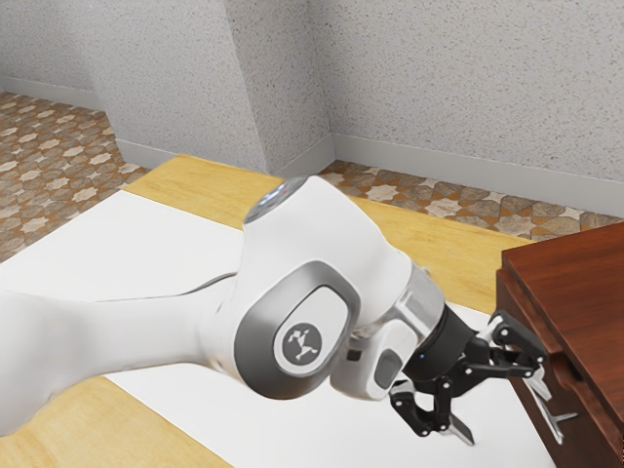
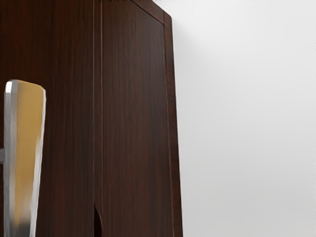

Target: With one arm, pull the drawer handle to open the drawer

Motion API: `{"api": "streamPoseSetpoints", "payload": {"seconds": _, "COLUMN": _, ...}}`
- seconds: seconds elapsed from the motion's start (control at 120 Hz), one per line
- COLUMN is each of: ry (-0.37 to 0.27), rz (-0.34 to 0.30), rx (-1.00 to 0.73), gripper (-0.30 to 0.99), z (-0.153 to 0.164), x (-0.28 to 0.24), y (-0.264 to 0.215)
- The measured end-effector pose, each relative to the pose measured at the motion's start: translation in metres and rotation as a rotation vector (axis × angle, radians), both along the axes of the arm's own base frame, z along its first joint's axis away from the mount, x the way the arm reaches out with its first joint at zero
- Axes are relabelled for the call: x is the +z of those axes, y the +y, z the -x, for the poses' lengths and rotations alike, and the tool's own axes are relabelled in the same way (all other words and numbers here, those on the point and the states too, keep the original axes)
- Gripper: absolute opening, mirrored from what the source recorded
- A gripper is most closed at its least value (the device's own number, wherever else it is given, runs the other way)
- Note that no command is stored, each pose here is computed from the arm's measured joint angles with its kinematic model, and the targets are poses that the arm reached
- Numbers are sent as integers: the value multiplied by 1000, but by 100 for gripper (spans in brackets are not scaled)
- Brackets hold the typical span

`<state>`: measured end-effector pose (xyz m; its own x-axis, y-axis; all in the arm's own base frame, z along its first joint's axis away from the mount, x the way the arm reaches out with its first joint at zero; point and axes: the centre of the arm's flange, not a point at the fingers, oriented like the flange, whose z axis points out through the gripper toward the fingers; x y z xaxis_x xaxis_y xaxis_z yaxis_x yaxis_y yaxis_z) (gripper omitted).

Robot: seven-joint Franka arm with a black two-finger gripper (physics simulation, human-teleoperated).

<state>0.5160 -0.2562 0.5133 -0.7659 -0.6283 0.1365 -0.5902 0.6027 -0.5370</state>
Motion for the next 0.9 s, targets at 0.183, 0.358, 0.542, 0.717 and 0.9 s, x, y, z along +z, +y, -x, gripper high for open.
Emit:
{"api": "streamPoseSetpoints", "payload": {"seconds": 0.183, "ry": 2, "rz": 7, "rx": 5, "gripper": 67, "z": 5, "x": 2, "y": 8}}
{"api": "streamPoseSetpoints", "payload": {"seconds": 0.358, "ry": 4, "rz": 12, "rx": 9, "gripper": 67, "z": 9, "x": 3, "y": 15}}
{"api": "streamPoseSetpoints", "payload": {"seconds": 0.542, "ry": 11, "rz": 17, "rx": 10, "gripper": 69, "z": 16, "x": 2, "y": 21}}
{"api": "streamPoseSetpoints", "payload": {"seconds": 0.717, "ry": 17, "rz": 25, "rx": 11, "gripper": 69, "z": 23, "x": 1, "y": 28}}
{"api": "streamPoseSetpoints", "payload": {"seconds": 0.9, "ry": 17, "rz": 31, "rx": 14, "gripper": 68, "z": 29, "x": 1, "y": 34}}
